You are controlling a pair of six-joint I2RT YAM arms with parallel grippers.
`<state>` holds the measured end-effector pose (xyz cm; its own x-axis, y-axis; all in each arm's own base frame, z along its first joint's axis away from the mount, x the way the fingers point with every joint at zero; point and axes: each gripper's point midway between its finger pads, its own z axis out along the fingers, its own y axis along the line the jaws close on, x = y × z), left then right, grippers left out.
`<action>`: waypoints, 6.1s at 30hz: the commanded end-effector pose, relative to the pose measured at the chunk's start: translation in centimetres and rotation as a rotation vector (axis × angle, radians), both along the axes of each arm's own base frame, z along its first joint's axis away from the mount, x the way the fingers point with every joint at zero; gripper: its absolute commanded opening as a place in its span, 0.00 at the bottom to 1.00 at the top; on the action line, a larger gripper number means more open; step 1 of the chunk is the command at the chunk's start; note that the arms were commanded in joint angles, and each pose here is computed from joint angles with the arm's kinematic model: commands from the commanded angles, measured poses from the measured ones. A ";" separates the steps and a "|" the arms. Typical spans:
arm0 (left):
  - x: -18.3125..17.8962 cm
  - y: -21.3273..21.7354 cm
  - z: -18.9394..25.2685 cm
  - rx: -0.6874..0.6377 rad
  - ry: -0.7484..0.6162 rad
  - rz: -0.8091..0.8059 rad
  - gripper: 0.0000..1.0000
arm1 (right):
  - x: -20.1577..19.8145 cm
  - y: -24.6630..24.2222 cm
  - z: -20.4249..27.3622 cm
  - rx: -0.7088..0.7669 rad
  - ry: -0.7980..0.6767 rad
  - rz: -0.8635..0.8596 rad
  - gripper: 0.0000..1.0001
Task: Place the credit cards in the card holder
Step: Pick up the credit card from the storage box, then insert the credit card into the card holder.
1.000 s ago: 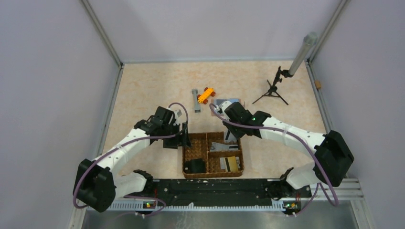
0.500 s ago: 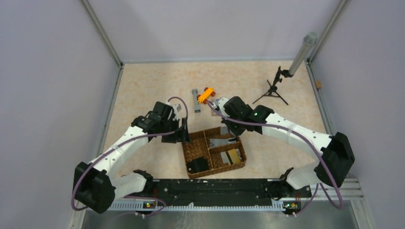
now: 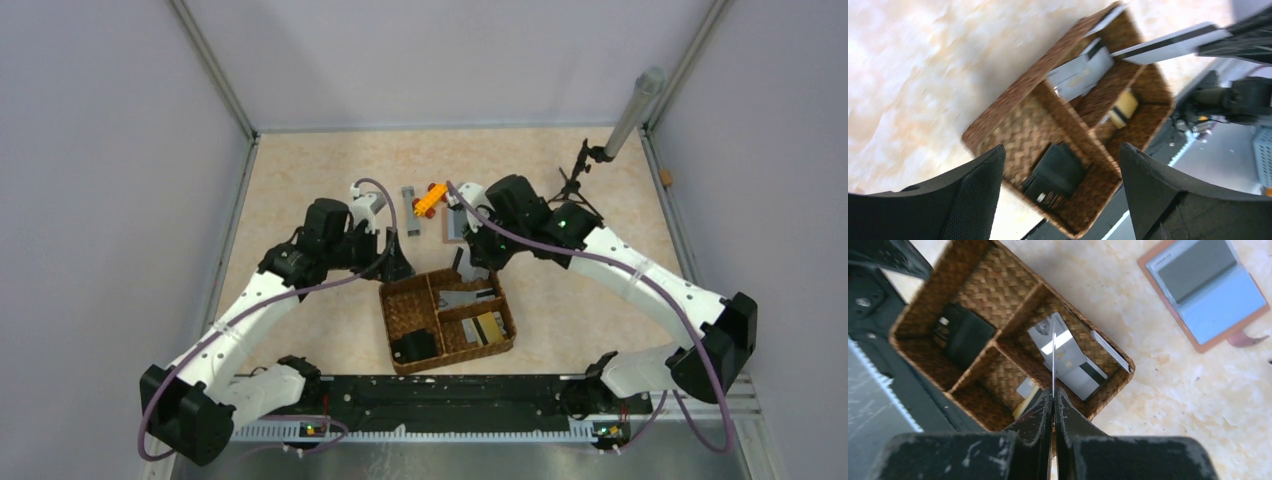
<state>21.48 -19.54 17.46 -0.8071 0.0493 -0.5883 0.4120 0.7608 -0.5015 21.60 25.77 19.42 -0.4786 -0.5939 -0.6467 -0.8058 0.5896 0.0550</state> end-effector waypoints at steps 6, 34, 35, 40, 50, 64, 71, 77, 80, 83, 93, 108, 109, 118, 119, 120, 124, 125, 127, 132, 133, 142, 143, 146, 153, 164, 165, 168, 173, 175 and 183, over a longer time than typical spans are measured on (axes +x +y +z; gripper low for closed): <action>-2.3 -7.9 7.2 -0.315 -0.177 -0.420 0.86 | -3.4 4.0 5.9 0.364 0.161 0.314 0.00; -0.7 -10.6 11.0 -0.680 -0.317 -0.243 0.00 | 0.1 3.4 9.4 0.932 0.186 0.083 0.65; -0.7 -10.7 11.3 -0.698 -0.325 -0.244 0.00 | 0.1 3.5 9.3 0.939 0.195 0.080 0.64; -0.7 -11.1 10.8 -0.717 -0.287 -0.252 0.00 | 0.8 3.9 9.1 0.957 0.205 0.063 0.36; 6.3 -10.2 8.4 -0.447 -0.278 -0.013 0.83 | 9.9 0.8 7.7 0.814 0.024 -0.285 0.00; 19.6 -11.1 -0.4 -0.239 0.055 0.146 0.77 | 22.4 -3.8 -2.8 0.582 0.095 -0.558 0.00; 21.9 -11.2 -5.0 -0.130 0.119 0.181 0.71 | 24.8 -4.2 -6.6 0.578 0.180 -0.557 0.00; 22.6 -11.0 -7.2 -0.080 0.149 0.194 0.66 | 25.9 -4.2 -8.4 0.569 0.208 -0.559 0.00; 22.6 -11.0 -7.8 -0.073 0.160 0.193 0.65 | 26.2 -4.2 -9.3 0.564 0.228 -0.559 0.00; 22.6 -11.0 -8.4 -0.062 0.169 0.193 0.64 | 26.2 -4.3 -10.1 0.552 0.236 -0.564 0.00; 22.2 -11.2 -9.8 -0.059 0.208 0.181 0.60 | 25.8 -4.4 -12.0 0.529 0.273 -0.574 0.00; 21.2 -10.4 -13.0 0.000 0.262 0.189 0.47 | 24.7 -4.0 -14.1 0.546 0.380 -0.614 0.00; 21.1 -10.3 -13.2 0.004 0.264 0.189 0.46 | 24.6 -4.0 -14.2 0.549 0.389 -0.616 0.00; 20.8 -9.7 -14.6 0.040 0.280 0.203 0.31 | 24.1 -3.7 -14.8 0.581 0.429 -0.629 0.00; 20.7 -9.7 -14.8 0.043 0.283 0.203 0.30 | 23.9 -3.6 -14.9 0.582 0.435 -0.628 0.00; 20.7 -9.6 -14.9 0.045 0.285 0.205 0.29 | 23.9 -3.6 -14.9 0.583 0.440 -0.628 0.00; 20.6 -9.4 -15.3 0.058 0.288 0.212 0.25 | 23.4 -3.7 -15.4 0.581 0.457 -0.640 0.00; 20.6 -9.3 -15.4 0.061 0.289 0.214 0.25 | 23.3 -3.8 -15.6 0.579 0.462 -0.648 0.00; 20.6 -9.2 -15.5 0.068 0.288 0.218 0.24 | 23.0 -3.9 -16.1 0.572 0.472 -0.658 0.00; 20.4 -9.0 -15.9 0.076 0.295 0.218 0.23 | 22.6 -3.9 -16.9 0.564 0.489 -0.666 0.00; 20.4 -9.0 -16.0 0.077 0.297 0.217 0.23 | 22.5 -3.9 -17.0 0.565 0.495 -0.663 0.00; 20.3 -9.1 -16.0 0.073 0.301 0.215 0.21 | 21.0 -3.2 -17.5 0.578 0.556 -0.627 0.00; 20.3 -9.1 -16.0 0.072 0.302 0.216 0.21 | 20.9 -3.2 -17.6 0.583 0.562 -0.631 0.00; 20.3 -9.1 -16.0 0.069 0.303 0.216 0.20 | 20.7 -2.9 -18.0 0.583 0.576 -0.636 0.00; 20.3 -9.3 -16.0 0.063 0.304 0.214 0.20 | 19.8 -2.0 -18.3 0.569 0.604 -0.616 0.00; 20.3 -9.3 -16.1 0.062 0.305 0.215 0.19 | 18.0 -2.5 -19.3 0.489 0.645 -0.651 0.00; 20.3 -9.3 -16.1 0.063 0.305 0.215 0.19 | 17.9 -2.8 -19.4 0.477 0.643 -0.668 0.00; 20.3 -9.2 -16.2 0.065 0.306 0.217 0.19 | 17.5 -3.1 -19.6 0.459 0.647 -0.684 0.00; 20.3 -9.1 -16.1 0.067 0.305 0.221 0.19 | 17.3 -3.3 -19.9 0.442 0.654 -0.697 0.00; 20.3 -9.1 -16.1 0.066 0.305 0.220 0.19 | 17.3 -3.2 -20.0 0.442 0.659 -0.691 0.00; 20.3 -9.6 -15.8 0.043 0.300 0.203 0.19 | 17.7 -2.0 -20.5 0.423 0.679 -0.658 0.00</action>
